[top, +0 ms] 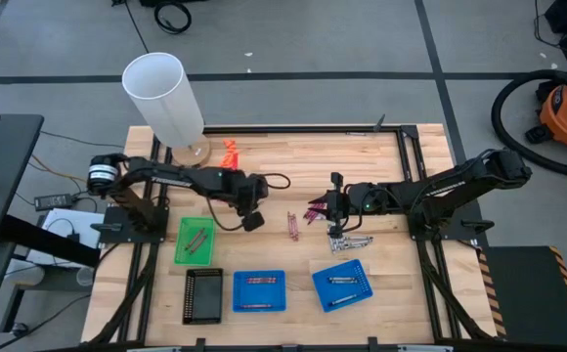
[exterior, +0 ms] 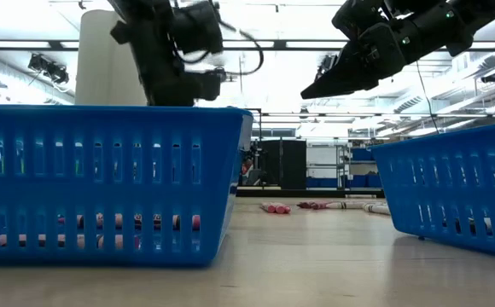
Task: Sort crayons
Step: Put the pink crayon into the left blue basket
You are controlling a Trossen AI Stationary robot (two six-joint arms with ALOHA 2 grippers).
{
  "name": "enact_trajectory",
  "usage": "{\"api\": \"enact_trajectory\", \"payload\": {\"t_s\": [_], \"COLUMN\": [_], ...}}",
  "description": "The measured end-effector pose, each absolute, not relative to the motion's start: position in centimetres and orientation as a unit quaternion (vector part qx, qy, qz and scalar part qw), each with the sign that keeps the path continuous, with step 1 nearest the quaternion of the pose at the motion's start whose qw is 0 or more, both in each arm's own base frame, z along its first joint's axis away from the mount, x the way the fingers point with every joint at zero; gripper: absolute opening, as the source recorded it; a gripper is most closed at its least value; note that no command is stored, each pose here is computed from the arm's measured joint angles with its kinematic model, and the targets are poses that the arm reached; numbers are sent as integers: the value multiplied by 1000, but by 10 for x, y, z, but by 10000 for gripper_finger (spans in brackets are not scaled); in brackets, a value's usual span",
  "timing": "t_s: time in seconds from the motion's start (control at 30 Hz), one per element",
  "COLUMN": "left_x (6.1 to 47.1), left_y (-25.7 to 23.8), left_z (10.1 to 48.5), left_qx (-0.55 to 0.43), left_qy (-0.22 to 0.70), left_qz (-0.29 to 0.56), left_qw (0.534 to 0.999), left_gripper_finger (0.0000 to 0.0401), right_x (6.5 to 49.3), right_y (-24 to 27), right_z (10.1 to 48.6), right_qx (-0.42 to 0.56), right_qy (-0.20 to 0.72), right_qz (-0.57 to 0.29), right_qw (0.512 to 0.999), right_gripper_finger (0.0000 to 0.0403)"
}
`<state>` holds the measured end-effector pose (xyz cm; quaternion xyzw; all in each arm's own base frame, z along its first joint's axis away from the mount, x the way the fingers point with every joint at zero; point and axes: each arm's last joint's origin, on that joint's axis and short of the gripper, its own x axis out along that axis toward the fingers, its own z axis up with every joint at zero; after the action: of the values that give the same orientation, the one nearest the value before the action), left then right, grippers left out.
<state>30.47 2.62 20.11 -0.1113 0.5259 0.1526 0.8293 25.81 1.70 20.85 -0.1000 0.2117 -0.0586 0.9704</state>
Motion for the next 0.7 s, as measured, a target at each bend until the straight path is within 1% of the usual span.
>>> {"api": "enact_trajectory", "payload": {"t_s": [0.17,0.23,0.4,0.53,0.7], "left_x": [305,307,307,311,310], "left_y": [6,-5,-40,-69,-100], "left_z": [213,215,217,223,222], "left_qx": [-128,-133,-138,-161,-177], "left_qy": [506,498,500,464,454], "left_qz": [93,57,-37,-109,-142], "left_qw": [848,855,854,864,862], "left_gripper_finger": [16,17,18,18,18], "right_x": [258,258,258,258,258], "right_y": [17,17,17,17,17], "right_z": [208,208,208,209,209], "right_qx": [-100,-99,-99,-99,-98], "right_qy": [212,213,214,212,211], "right_qz": [-59,-59,-59,-59,-59], "right_qw": [970,970,970,971,971], "right_gripper_finger": [83,83,83,83,83]}}
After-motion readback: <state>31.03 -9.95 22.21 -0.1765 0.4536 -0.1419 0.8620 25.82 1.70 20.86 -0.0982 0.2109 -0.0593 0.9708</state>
